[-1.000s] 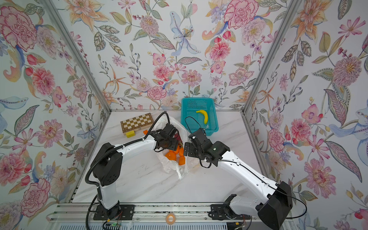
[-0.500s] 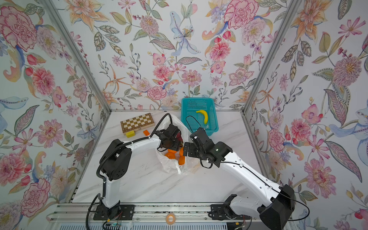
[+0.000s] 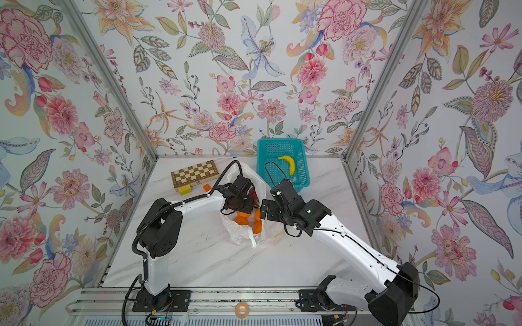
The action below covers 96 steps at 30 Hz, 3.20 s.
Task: Untie the knot of the plastic bag and take out the fruit
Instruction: 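Grasp an orange inside the bag with the left gripper and lift it out, then hand the orange from the left gripper to the right gripper above the bag, then carry the orange with the right gripper to the teal basket and release it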
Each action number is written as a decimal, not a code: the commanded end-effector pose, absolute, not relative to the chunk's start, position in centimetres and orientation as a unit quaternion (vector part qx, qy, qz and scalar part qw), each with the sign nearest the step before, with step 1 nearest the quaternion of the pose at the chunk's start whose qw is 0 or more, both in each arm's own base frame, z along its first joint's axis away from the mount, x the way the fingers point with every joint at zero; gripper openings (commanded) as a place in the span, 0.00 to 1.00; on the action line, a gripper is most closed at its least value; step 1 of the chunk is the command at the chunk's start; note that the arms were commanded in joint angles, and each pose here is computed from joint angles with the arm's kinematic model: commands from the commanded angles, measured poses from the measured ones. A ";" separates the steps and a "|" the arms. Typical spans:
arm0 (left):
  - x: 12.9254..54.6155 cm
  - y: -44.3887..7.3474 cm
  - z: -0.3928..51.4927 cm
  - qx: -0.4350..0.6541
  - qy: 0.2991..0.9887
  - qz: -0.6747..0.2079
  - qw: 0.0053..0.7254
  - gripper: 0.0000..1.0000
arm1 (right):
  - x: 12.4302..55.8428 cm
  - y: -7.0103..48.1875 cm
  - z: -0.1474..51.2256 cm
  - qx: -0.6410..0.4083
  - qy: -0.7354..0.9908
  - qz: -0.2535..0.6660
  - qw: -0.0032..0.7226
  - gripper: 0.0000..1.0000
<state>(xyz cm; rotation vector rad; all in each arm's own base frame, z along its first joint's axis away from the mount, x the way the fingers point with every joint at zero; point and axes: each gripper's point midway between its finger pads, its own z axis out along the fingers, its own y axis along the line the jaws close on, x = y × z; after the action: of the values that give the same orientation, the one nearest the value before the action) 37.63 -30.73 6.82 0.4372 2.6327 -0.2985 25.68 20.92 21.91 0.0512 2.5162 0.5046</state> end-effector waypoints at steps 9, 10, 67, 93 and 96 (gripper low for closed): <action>35.7 -30.5 15.1 0.174 0.922 -0.192 0.287 0.53 | 27.1 20.9 25.8 0.077 0.917 0.259 0.294 0.99; 35.5 -30.6 15.7 0.178 0.917 -0.203 0.293 0.53 | 27.1 20.9 25.9 0.081 0.916 0.265 0.291 0.99; 26.8 -34.9 42.7 0.493 0.492 -0.387 0.604 0.52 | 27.5 29.7 40.0 -0.051 0.762 0.584 0.274 0.67; 32.3 -32.9 38.4 0.388 0.687 -0.304 0.534 0.99 | 44.4 16.8 33.1 0.101 0.829 0.378 0.399 0.56; 33.6 -33.1 37.0 0.380 0.716 -0.287 0.510 0.99 | 47.2 16.5 30.2 0.095 0.852 0.336 0.389 0.57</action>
<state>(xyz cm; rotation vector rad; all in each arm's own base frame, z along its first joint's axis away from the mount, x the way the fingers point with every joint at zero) 32.36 -33.15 39.86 0.9437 1.5657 -0.7192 45.59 17.35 32.34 0.2880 2.1109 1.0012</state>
